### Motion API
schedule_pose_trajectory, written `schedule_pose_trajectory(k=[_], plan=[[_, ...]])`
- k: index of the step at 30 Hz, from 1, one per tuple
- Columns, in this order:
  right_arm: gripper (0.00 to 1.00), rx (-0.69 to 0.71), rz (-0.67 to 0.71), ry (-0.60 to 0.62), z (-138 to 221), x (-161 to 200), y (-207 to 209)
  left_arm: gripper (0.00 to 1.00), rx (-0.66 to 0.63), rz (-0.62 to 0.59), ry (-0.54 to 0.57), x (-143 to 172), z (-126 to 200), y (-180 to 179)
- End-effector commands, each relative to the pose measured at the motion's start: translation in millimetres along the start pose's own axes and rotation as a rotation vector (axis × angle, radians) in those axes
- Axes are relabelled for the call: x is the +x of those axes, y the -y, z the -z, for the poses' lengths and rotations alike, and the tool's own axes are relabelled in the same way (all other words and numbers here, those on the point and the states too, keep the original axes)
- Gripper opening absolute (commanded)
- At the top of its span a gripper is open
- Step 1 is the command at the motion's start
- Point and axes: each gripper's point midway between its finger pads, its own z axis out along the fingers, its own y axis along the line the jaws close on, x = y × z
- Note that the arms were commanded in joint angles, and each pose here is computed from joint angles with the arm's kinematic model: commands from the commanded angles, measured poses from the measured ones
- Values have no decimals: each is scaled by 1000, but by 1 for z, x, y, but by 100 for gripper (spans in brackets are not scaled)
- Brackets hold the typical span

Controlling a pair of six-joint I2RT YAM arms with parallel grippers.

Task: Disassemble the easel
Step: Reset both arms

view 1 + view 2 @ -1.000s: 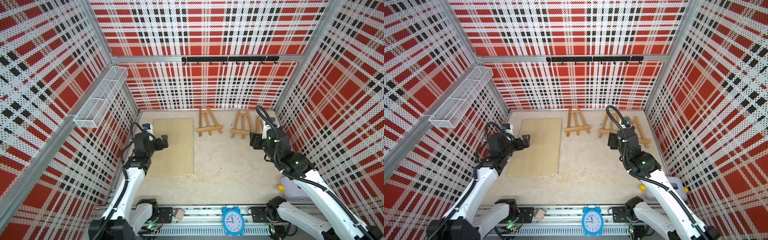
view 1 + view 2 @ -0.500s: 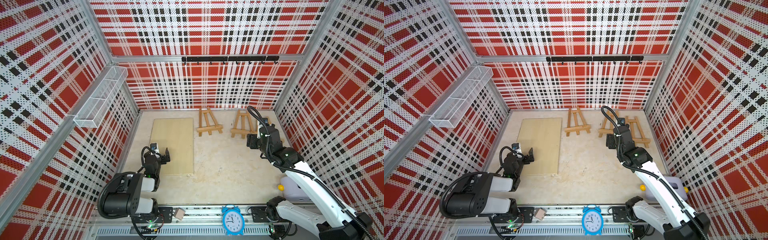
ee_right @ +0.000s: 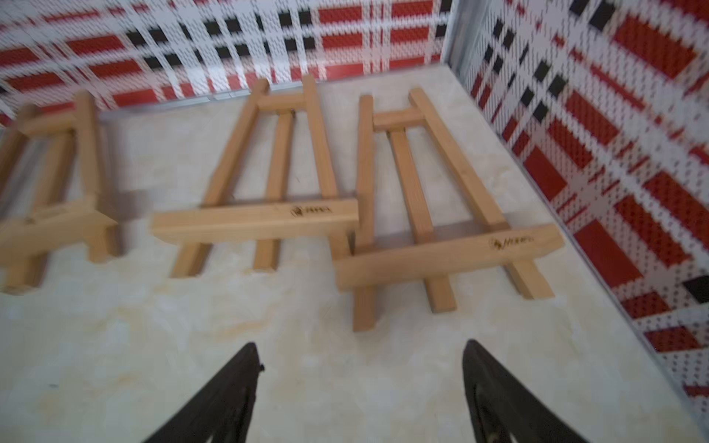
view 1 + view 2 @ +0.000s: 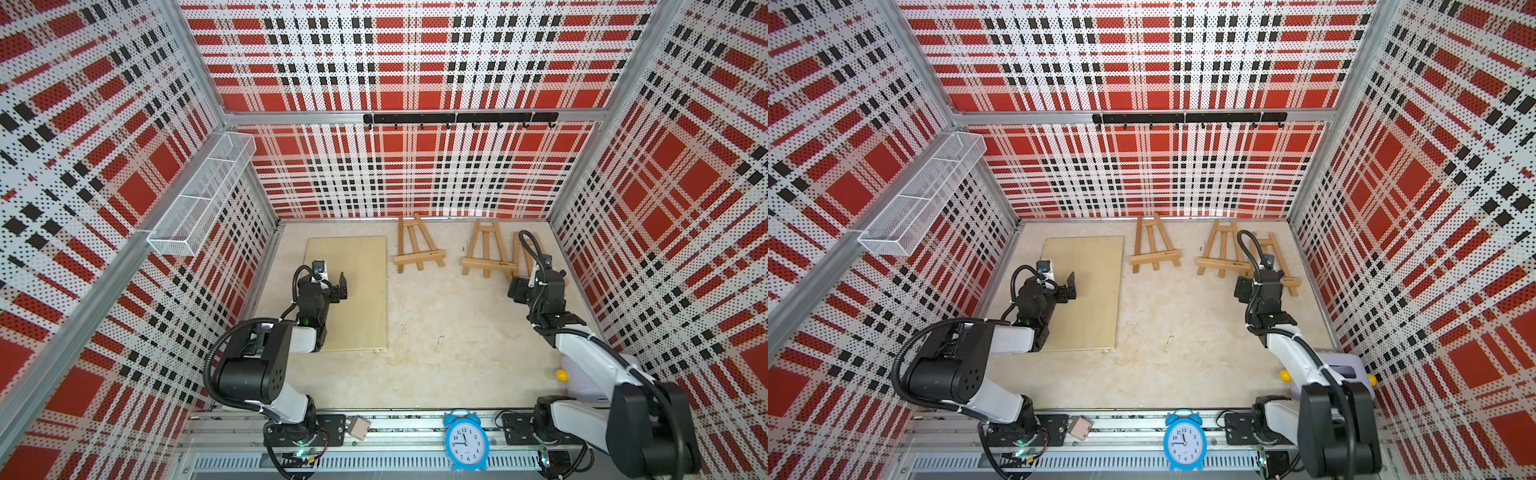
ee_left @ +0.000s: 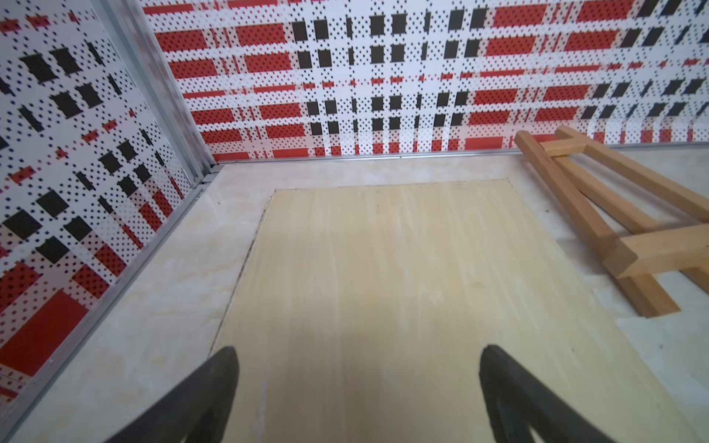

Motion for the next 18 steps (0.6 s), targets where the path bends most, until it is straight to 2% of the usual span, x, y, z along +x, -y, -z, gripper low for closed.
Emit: schedule_pose_trajectory(k=[1, 5, 10, 14, 18], plan=[[86, -47, -35, 307, 0, -61, -5, 99, -16, -19, -6, 3, 1, -1], [86, -30, -25, 341, -3, -61, 2, 99, -15, -19, -5, 2, 1, 0], [87, -89, -75, 362, -7, -63, 9, 99, -16, -18, -7, 3, 1, 0], [87, -117, -66, 367, -6, -63, 6, 99, -17, -19, -7, 3, 1, -1], [88, -185, 9, 217, -10, -43, -8, 99, -18, -19, -5, 3, 1, -1]])
